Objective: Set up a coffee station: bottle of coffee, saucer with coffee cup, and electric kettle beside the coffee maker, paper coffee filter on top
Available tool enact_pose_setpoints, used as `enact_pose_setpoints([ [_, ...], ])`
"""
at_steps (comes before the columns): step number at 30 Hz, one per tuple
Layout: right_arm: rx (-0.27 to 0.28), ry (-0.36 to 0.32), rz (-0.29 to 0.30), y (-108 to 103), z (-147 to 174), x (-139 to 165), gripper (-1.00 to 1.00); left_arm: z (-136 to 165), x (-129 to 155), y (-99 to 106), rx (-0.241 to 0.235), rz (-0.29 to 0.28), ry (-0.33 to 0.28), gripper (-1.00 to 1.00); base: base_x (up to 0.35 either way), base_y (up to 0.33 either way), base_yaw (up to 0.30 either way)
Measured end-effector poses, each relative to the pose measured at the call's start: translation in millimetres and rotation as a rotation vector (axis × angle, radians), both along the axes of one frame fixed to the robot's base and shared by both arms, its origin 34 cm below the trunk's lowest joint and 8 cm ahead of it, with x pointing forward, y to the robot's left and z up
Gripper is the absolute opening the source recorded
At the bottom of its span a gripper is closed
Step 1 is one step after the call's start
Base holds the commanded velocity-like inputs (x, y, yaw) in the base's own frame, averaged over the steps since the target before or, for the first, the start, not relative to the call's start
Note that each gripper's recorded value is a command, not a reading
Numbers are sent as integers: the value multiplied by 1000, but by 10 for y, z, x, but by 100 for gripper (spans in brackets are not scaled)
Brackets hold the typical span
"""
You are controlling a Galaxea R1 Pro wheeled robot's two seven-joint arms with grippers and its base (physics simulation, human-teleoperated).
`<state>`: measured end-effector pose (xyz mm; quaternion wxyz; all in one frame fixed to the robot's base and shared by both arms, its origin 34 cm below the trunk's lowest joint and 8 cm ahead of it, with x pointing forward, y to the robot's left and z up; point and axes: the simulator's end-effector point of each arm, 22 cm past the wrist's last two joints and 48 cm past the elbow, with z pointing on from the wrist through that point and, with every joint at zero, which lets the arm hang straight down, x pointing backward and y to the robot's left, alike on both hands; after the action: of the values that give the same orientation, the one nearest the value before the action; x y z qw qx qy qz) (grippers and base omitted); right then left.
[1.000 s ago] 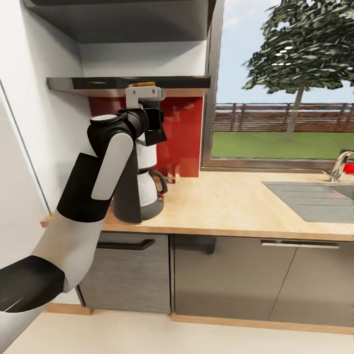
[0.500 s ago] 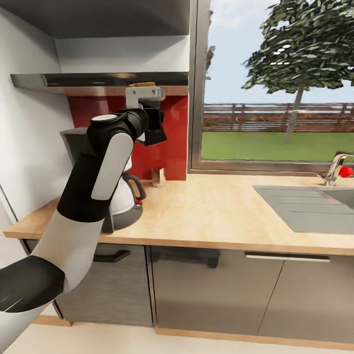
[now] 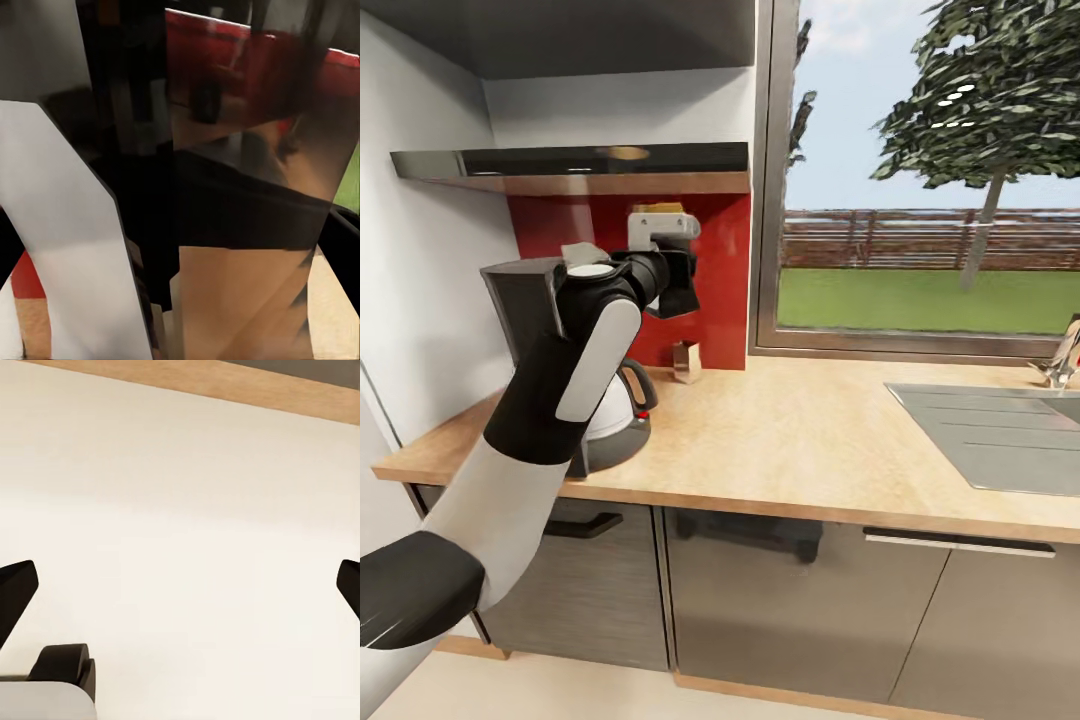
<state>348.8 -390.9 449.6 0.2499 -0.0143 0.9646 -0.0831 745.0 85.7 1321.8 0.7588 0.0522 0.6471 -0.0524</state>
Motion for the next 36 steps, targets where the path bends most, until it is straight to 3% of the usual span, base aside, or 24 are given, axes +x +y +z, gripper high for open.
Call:
enact_pose_setpoints([
  [12,0,0,0,0,0,0,100,-522,241,56,-26,25,83,-100,0,0,0],
  [22,0,-2,0,1,3,6,100,-147,86,-3,-88,12,45,-100,0,0,0],
  [23,0,-2,0,0,4,7,100,-112,-113,-233,-46,-42,67,-100,0,0,0],
  [24,0,-2,0,0,3,8,100,-99,-138,-269,-49,-54,66,-100,0,0,0],
  [36,0,-1,0,1,2,3,100,-91,-135,-235,-44,-40,66,-100,7,-6,0],
])
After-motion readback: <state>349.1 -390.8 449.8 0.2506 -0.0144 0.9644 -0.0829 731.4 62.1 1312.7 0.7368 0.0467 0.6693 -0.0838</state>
